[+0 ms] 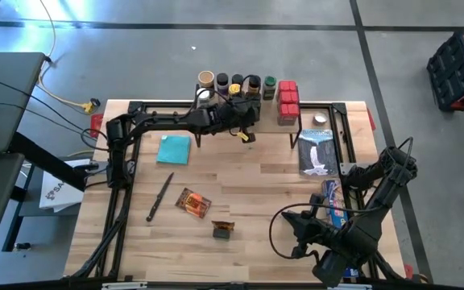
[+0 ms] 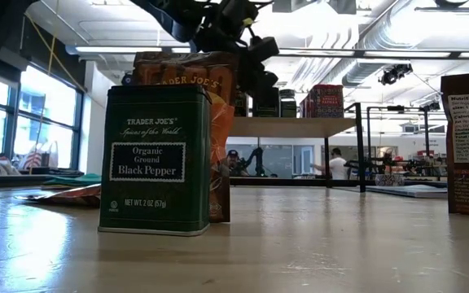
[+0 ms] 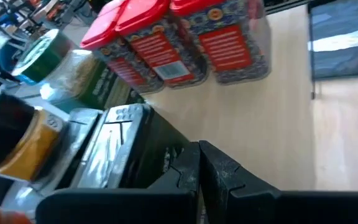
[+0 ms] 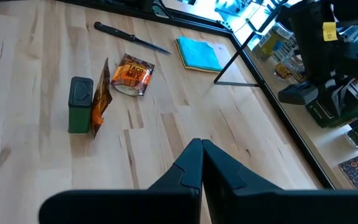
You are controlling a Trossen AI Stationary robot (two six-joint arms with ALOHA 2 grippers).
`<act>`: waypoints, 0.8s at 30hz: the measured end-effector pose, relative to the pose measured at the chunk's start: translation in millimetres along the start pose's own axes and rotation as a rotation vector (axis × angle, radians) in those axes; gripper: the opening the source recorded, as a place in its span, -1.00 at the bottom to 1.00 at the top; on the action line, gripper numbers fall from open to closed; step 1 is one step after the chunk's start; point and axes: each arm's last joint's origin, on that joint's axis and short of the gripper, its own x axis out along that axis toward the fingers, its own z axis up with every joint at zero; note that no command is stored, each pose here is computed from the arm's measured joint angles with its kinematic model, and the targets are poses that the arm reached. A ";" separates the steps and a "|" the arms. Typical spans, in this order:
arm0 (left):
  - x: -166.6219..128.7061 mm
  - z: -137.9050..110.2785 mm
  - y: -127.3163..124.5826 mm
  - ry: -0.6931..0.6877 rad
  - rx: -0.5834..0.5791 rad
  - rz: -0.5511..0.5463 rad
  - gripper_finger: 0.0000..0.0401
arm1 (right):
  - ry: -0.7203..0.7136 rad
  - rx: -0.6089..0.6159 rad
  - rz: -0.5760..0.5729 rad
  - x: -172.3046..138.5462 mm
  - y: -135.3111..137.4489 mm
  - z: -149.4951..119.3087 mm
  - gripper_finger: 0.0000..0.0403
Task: Shelf spices
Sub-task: Put the black seasoning can on the shelf aligned with the other black seasoning can
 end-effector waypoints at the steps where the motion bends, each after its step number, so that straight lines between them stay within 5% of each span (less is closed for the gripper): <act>1: -0.1 -0.2 1.2 0.000 0.006 0.003 -1.00 | 0.000 0.000 0.000 0.0 0.0 0.0 -1.00; 12: -3.5 2.9 -7.3 0.007 0.097 -0.007 -1.00 | 0.000 -0.001 0.000 -0.1 0.1 -0.1 -1.00; 24: -18.5 -3.4 -17.0 0.188 0.275 -0.001 -1.00 | 0.000 -0.003 -0.001 0.1 0.1 -0.1 -1.00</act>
